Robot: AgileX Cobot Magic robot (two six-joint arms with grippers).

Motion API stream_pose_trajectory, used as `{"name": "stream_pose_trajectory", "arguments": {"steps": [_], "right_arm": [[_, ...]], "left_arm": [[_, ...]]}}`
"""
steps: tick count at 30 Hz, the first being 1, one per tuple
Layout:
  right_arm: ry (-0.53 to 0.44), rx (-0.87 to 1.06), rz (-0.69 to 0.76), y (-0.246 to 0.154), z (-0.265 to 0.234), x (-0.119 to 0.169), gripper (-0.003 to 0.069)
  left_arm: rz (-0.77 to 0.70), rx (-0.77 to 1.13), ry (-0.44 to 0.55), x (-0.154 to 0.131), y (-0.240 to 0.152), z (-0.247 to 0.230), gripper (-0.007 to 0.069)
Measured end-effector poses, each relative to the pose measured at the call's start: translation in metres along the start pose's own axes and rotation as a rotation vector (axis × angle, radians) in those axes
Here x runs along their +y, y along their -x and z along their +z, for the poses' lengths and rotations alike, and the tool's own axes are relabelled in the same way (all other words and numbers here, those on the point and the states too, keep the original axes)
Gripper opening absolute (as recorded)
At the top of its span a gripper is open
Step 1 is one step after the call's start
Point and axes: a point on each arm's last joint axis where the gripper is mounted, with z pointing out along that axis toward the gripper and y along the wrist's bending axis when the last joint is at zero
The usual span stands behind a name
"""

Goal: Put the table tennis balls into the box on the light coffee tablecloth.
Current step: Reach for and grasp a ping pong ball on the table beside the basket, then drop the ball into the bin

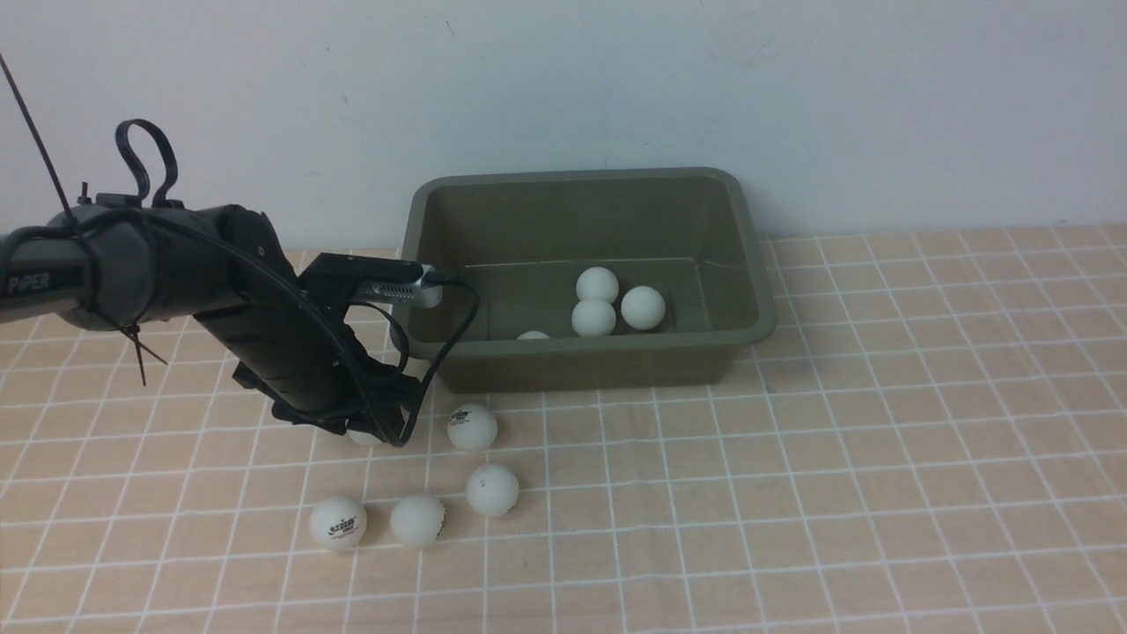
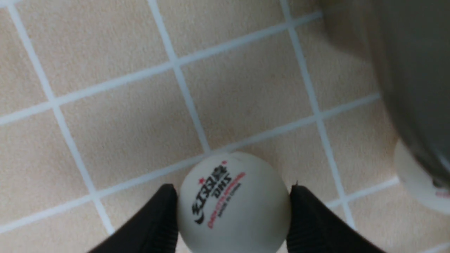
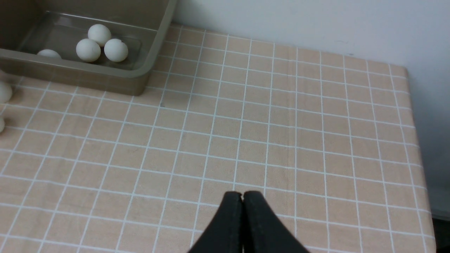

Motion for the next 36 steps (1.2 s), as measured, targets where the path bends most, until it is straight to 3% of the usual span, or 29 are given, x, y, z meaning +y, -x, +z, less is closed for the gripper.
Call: {"name": "stream_pose_trajectory", "arguments": {"steps": [6, 11, 18, 24, 36], "right_arm": [[0.0, 0.0, -0.001, 0.0, 0.0, 0.0, -0.0017], [0.0, 0.0, -0.003, 0.0, 0.0, 0.0, -0.0017], [0.0, 0.0, -0.003, 0.0, 0.0, 0.0, -0.0017], [0.0, 0.0, -0.004, 0.0, 0.0, 0.0, -0.0017], [0.0, 0.0, -0.008, 0.0, 0.0, 0.0, -0.0018]], "left_arm": [[0.025, 0.094, 0.054, 0.002, -0.001, -0.022, 0.0319], [-0.046, 0.032, 0.092, -0.002, 0.031, -0.065, 0.0319], [0.113, -0.151, -0.02, -0.058, 0.076, -0.108, 0.0319], [0.203, -0.221, -0.054, -0.092, 0.101, -0.083, 0.0319], [0.186, -0.142, -0.101, -0.093, 0.126, -0.029, 0.0332]]}}
